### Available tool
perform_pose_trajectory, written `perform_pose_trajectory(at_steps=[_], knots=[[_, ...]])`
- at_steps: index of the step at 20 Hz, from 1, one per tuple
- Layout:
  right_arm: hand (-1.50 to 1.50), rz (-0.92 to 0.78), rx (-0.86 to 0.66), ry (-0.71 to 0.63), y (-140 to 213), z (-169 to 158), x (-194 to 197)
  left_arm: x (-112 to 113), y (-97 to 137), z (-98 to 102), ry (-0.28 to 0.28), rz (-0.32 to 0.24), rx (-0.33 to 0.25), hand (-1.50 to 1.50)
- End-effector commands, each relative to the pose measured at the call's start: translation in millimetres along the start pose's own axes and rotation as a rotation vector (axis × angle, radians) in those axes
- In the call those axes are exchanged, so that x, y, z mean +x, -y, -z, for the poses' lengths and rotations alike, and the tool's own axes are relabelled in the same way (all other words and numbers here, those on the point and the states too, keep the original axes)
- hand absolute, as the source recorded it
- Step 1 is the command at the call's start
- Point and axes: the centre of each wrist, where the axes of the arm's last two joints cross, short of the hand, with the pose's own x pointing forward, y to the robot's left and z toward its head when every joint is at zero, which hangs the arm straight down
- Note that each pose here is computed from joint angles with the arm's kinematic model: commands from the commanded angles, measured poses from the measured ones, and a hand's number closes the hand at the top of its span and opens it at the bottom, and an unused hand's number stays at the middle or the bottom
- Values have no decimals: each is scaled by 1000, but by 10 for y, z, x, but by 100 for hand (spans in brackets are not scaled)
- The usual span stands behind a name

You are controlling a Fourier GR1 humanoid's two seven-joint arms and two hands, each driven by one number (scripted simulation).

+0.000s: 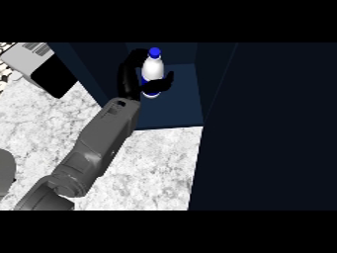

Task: Pick up the bottled water, place it into the cabinet and close the cabinet

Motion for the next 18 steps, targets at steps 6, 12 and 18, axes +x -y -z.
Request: perform_pose_trajectory(at_steps=[6,12,18], knots=[[-150,-6,15,41,19,-80,168,-200,-79,-40,-31,184,41,-150],[-150,23,41,49,-22,-48,192,-268,-126,-52,-26,168,68,-150],[-150,9,38,21,23,-37,165,-63,-82,50,29,69,3,-150]])
